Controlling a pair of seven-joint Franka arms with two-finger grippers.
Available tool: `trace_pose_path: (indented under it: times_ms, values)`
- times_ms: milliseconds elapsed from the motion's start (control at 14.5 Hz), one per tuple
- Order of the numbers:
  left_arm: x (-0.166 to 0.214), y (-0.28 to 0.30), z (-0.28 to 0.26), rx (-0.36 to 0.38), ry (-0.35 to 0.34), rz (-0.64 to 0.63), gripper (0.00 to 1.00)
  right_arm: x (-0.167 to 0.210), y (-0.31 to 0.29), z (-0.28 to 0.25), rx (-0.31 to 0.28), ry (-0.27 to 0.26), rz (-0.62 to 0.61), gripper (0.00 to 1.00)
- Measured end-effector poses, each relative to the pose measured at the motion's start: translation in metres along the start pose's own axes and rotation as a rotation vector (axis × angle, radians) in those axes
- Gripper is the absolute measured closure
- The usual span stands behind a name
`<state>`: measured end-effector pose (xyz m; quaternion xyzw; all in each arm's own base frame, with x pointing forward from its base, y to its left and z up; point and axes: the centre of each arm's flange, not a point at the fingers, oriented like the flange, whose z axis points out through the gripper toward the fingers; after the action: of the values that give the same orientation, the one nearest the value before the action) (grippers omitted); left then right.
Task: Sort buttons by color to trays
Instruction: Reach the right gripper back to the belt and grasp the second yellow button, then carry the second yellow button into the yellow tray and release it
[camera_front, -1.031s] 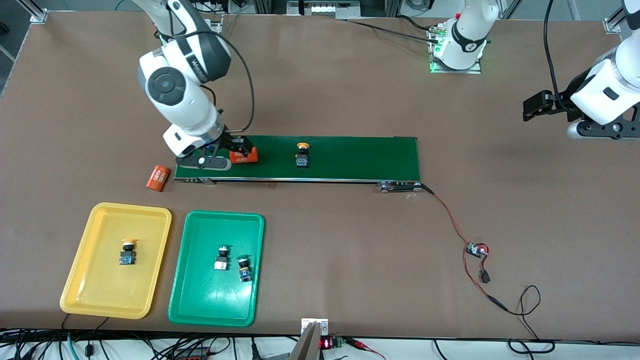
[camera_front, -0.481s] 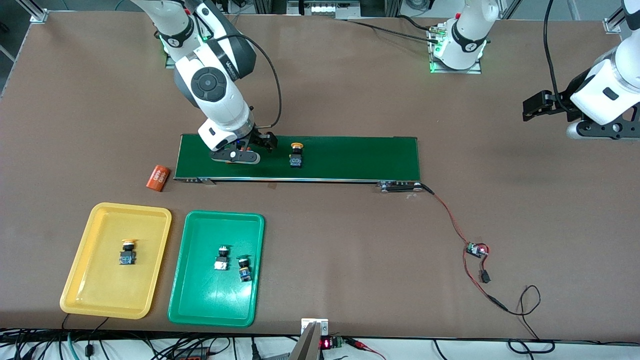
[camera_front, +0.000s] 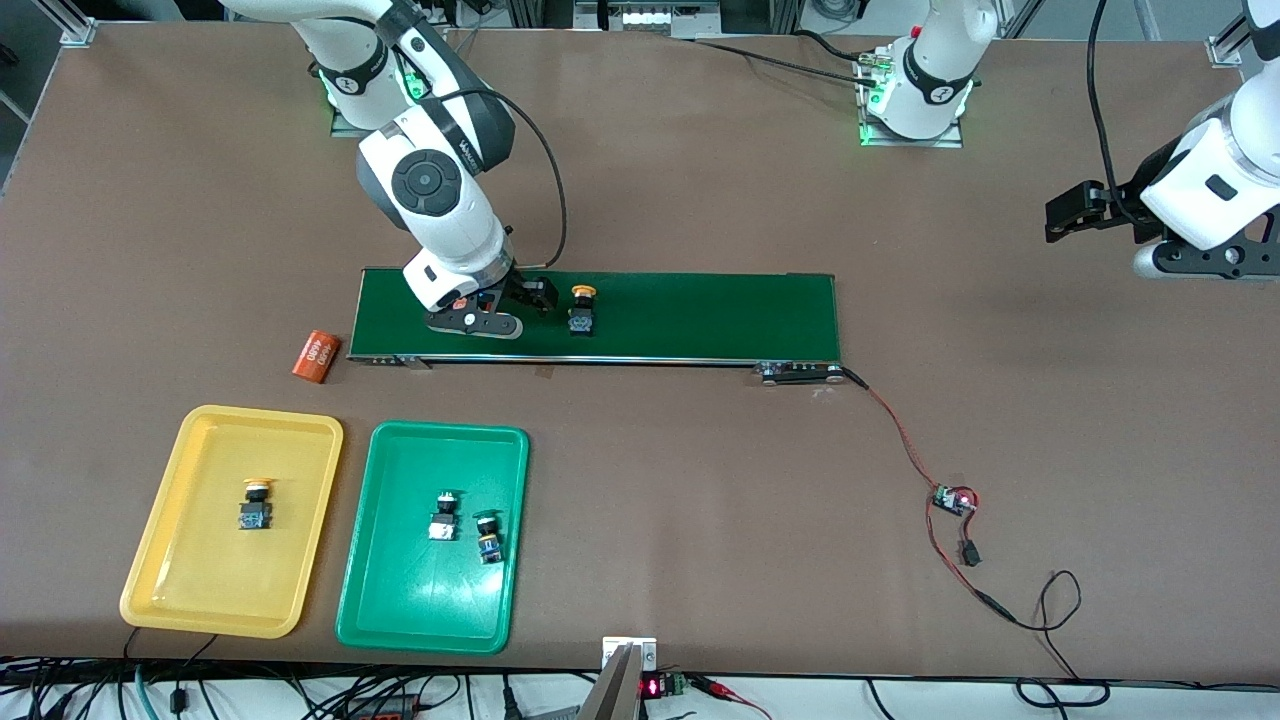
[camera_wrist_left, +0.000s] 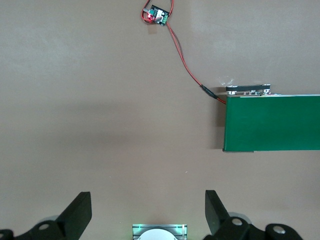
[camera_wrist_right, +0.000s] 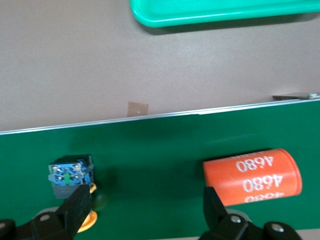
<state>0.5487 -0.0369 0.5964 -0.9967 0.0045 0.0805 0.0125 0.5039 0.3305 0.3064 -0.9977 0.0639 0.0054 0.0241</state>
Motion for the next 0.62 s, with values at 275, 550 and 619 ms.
trace_pose_path:
  times_ms: [275, 550, 619]
  values:
    - [0.0, 0.0, 0.0, 0.0, 0.0, 0.0, 0.0, 0.002, -0.001, 0.007, 0.013, 0.004, 0.0, 0.0]
    - [0.0, 0.0, 0.0, 0.0, 0.0, 0.0, 0.0, 0.002, 0.0, 0.017, 0.001, -0.003, -0.013, 0.0]
    - [0.0, 0.0, 0.0, 0.0, 0.0, 0.0, 0.0, 0.002, 0.0, 0.02, 0.0, -0.005, -0.015, 0.0]
